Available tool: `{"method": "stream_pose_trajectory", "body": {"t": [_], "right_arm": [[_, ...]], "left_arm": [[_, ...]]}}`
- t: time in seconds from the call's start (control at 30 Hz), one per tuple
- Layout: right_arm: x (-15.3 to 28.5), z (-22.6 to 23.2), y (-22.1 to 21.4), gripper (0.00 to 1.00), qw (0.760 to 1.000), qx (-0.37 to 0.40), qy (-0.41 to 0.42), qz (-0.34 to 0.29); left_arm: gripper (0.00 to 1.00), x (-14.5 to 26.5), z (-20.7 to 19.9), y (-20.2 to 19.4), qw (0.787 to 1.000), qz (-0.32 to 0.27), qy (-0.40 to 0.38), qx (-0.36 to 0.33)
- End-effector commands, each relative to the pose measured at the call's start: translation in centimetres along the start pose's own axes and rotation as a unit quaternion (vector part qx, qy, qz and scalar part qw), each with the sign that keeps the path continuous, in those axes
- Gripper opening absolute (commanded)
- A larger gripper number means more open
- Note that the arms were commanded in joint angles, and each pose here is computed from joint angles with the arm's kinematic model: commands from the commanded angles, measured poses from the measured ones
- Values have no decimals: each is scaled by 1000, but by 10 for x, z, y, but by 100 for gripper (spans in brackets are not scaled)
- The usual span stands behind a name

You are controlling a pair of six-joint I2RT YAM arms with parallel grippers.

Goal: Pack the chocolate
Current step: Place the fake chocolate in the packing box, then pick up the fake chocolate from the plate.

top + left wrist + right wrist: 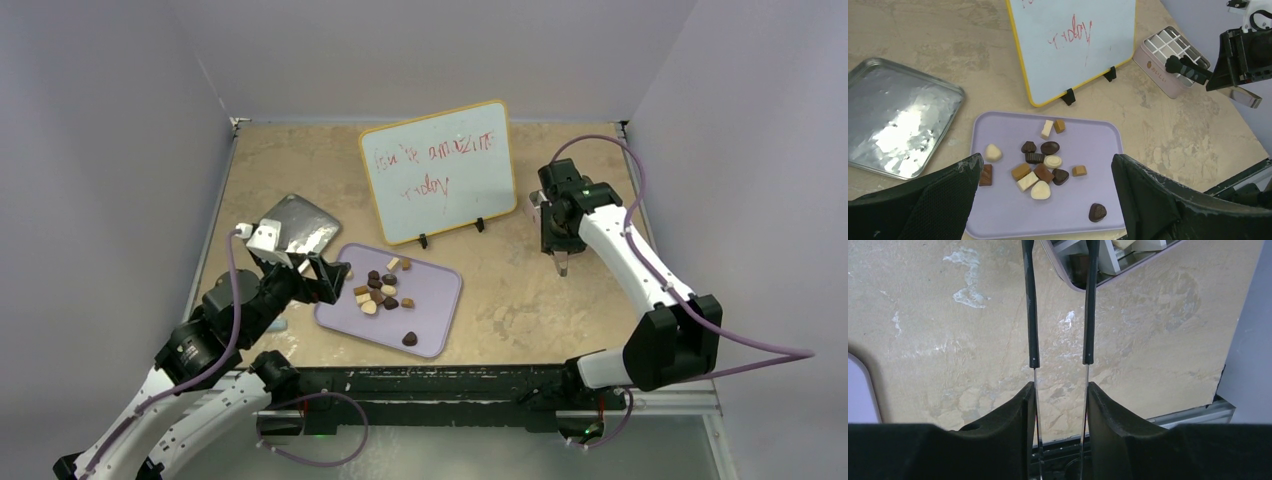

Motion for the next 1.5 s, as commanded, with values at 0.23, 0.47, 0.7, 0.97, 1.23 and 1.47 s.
{"method": "stream_pose_trajectory", "body": {"t": [0.23,0.47,0.7,0.97,1.23,1.47], "right_arm": [[30,-5,5,39,996,0,32,-79],[52,3,-7,39,987,26,107,-117],[69,33,-29,39,973,73,165,-141],[82,86,-58,38,941,182,245,-144],[82,134,-86,38,901,279,298,-148],[87,162,-111,38,868,374,294,-142]], "left_arm": [[100,-4,4,2,1000,-7,25,-1],[100,-3,4,3,1000,-8,24,-2],[100,2,4,6,1000,-22,16,2],[100,1,4,7,1000,-19,20,1],[100,5,6,8,999,-31,22,8],[99,4,6,8,999,-28,25,7]]}}
Point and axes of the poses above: each gripper's point midway between its finger pads, its own x axis back along the fingers, its own z axis along the line the jaws close on, y = z × x, the point moved 7 cm from there along x, back along the fingers, and after that the axes turned 5 degrees about x, right-handed, at the moved point
